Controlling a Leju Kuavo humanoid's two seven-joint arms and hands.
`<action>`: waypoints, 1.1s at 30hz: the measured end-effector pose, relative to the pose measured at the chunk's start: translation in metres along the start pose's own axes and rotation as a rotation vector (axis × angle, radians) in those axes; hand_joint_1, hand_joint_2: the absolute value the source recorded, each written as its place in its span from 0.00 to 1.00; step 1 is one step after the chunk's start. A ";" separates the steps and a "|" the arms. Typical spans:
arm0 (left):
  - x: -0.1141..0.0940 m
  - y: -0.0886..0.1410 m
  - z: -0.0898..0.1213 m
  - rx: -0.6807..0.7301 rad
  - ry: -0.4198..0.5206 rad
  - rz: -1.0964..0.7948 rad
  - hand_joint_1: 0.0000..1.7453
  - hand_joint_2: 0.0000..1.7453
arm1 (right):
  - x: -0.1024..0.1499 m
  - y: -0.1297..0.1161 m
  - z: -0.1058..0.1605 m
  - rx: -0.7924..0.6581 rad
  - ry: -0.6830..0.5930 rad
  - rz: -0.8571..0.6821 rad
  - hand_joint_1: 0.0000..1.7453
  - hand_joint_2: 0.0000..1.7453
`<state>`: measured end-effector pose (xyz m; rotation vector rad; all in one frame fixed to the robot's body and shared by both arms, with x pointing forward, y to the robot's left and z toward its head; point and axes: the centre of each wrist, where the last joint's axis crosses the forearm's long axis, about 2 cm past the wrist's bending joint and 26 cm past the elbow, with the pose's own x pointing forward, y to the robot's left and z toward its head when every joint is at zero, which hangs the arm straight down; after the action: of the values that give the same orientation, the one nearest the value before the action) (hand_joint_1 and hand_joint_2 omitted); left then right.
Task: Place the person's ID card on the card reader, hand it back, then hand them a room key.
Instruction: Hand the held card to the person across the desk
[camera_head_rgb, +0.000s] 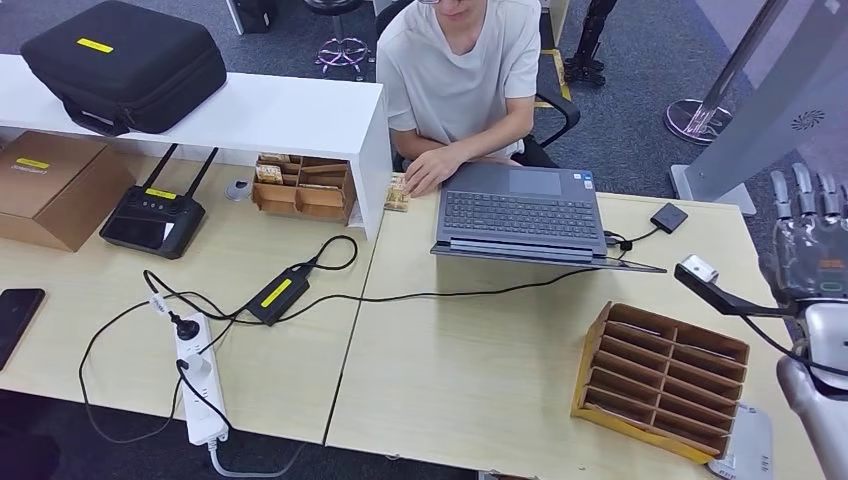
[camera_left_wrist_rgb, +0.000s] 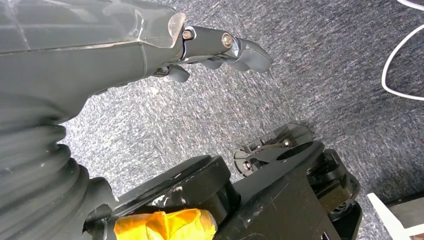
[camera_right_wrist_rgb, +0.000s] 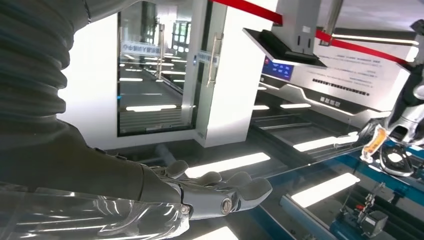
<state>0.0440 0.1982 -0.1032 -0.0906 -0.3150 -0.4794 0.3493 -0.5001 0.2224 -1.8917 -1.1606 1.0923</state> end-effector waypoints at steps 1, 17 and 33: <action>0.000 0.000 0.000 0.001 0.001 0.001 0.00 1.00 | -0.005 0.000 0.000 0.008 0.003 0.027 0.00 1.00; 0.001 0.001 0.000 0.018 0.032 -0.006 0.00 1.00 | -0.099 0.002 0.019 0.147 0.114 0.339 0.00 1.00; 0.003 -0.001 0.000 0.037 0.051 -0.009 0.00 1.00 | -0.182 0.012 0.093 0.377 0.331 0.446 0.00 1.00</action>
<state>0.0462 0.1961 -0.1024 -0.0406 -0.2744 -0.4835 0.2232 -0.6616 0.2288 -1.9670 -0.3248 1.0765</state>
